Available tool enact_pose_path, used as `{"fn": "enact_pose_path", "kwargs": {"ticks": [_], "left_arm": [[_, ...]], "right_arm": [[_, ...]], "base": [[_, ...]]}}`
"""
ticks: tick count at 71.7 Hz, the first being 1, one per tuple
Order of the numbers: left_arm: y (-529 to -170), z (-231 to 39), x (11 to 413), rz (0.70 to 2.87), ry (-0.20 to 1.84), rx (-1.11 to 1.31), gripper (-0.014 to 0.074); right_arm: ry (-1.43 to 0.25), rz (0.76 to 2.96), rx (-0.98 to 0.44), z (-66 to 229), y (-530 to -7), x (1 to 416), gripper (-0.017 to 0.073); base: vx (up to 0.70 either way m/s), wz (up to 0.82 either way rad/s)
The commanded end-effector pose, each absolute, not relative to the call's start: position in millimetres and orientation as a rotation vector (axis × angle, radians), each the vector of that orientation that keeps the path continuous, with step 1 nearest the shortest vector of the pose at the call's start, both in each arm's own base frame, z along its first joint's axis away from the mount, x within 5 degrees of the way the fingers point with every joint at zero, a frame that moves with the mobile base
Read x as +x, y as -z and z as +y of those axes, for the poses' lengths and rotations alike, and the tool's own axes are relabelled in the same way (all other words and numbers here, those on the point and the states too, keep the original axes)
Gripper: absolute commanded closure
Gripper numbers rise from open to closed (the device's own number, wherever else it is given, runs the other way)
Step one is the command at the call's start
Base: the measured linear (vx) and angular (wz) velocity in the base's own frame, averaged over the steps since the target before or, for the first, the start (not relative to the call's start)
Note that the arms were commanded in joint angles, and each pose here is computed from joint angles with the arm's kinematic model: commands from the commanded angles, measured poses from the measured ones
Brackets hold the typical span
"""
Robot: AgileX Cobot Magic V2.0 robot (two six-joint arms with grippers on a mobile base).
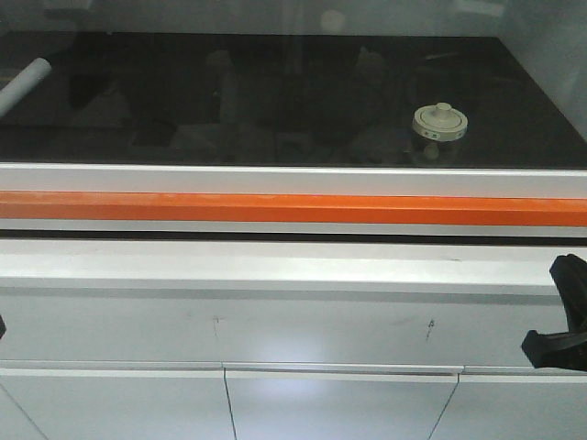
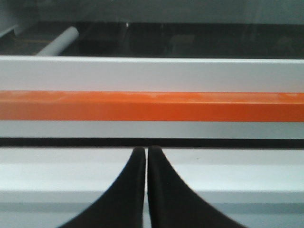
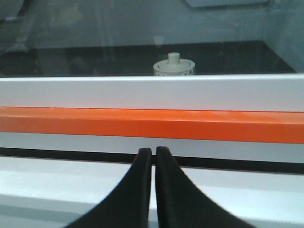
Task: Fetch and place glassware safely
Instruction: 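Raise both grippers up toward the orange hood handle bar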
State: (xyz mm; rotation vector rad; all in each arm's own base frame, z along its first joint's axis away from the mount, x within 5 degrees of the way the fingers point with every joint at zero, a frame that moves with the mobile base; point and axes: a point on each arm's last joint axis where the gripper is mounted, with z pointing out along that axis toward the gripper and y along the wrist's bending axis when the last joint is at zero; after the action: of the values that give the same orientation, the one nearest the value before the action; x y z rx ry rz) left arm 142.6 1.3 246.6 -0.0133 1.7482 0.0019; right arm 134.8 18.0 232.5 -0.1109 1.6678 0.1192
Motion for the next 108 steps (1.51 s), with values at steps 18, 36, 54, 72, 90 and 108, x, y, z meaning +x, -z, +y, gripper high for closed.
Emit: {"fn": "enact_pose_path", "kwargs": {"ticks": [18, 36, 54, 72, 90, 108], "left_arm": [[-242.9, -3.9, 140.9, 1.502, -0.011, 0.077, 0.0601], [-234.3, -4.7, 156.7, 1.504, 0.002, 0.080, 0.0601], [-224.2, -5.4, 171.0, 1.499, 0.013, 0.082, 0.0601], [-213.1, -5.1, 180.5, 1.525, 0.020, 0.072, 0.0601], [-201.0, -5.3, 191.0, 1.525, 0.029, 0.069, 0.0601], [-192.3, -5.4, 199.3, 1.530, 0.035, 0.066, 0.0601]], "right_arm": [[-0.027, 1.441, -0.047, 11.2, -227.7, 152.8, 0.0563], [-0.012, 1.432, -0.050, 12.7, -211.9, 171.9, 0.0563], [-0.002, 1.460, -0.057, 13.7, -194.9, 183.5, 0.0563], [0.000, 1.503, -0.064, 14.6, -180.3, 190.1, 0.0563], [0.012, 1.491, -0.125, 18.9, -181.7, 200.3, 0.0563], [0.026, 1.488, -0.137, 20.2, -187.6, 213.1, 0.0563]], "base": [[0.00, 0.00], [0.00, 0.00], [0.00, 0.00], [0.00, 0.00], [0.00, 0.00], [0.00, 0.00]]}}
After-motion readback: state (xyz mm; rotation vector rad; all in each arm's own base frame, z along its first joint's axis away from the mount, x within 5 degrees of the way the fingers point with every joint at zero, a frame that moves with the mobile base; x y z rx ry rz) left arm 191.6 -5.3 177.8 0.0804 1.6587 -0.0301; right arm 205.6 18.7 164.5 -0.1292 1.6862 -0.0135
